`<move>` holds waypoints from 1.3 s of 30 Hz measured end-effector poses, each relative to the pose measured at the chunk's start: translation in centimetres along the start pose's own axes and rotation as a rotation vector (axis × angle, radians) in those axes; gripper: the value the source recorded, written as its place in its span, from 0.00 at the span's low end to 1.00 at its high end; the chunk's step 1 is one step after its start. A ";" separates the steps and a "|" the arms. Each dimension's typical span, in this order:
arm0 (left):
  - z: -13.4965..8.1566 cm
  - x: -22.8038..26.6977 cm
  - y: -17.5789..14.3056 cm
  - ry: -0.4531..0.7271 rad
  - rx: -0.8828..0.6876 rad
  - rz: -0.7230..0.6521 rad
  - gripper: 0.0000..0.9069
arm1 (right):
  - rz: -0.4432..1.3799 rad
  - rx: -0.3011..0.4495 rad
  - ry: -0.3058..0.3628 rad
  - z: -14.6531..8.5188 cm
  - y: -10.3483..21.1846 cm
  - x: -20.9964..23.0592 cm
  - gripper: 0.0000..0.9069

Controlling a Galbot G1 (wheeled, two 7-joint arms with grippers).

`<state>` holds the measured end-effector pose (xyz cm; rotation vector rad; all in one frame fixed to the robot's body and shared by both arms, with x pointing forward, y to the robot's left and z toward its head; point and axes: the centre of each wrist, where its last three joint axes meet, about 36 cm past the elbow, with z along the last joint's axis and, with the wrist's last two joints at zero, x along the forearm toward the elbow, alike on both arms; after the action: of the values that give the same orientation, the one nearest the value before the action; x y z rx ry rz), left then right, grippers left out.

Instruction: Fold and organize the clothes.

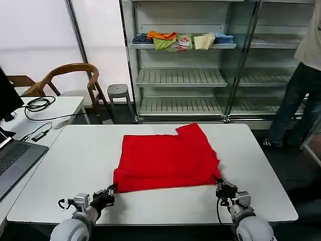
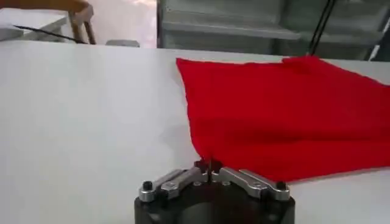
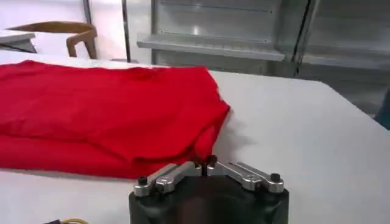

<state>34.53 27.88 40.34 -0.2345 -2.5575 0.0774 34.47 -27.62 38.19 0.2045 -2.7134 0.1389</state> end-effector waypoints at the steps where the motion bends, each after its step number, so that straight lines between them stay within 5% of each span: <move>1: 0.1 0.3 0.0 -0.001 -0.001 0.001 0.02 | -0.001 0.000 0.002 0.1 0.1 0.4 0.00; 20: 1.4 5.4 0.0 0.009 -0.017 0.004 0.02 | -0.014 0.034 0.022 1.8 1.9 6.3 0.00; 21: 1.4 5.4 0.1 0.010 -0.019 0.002 0.13 | -0.013 0.037 0.022 1.9 1.9 6.4 0.13; 22: 1.5 5.5 0.1 0.012 -0.021 0.001 1.00 | -0.012 0.039 0.023 1.9 1.9 6.5 1.00; 39: 0.4 6.5 0.0 0.009 -0.082 -0.025 1.00 | -0.009 0.036 -0.029 -0.2 1.9 8.6 1.00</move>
<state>28.97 29.08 43.46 -0.2328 -2.5570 -0.0378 26.46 -26.78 41.80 0.2313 -2.7396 0.1835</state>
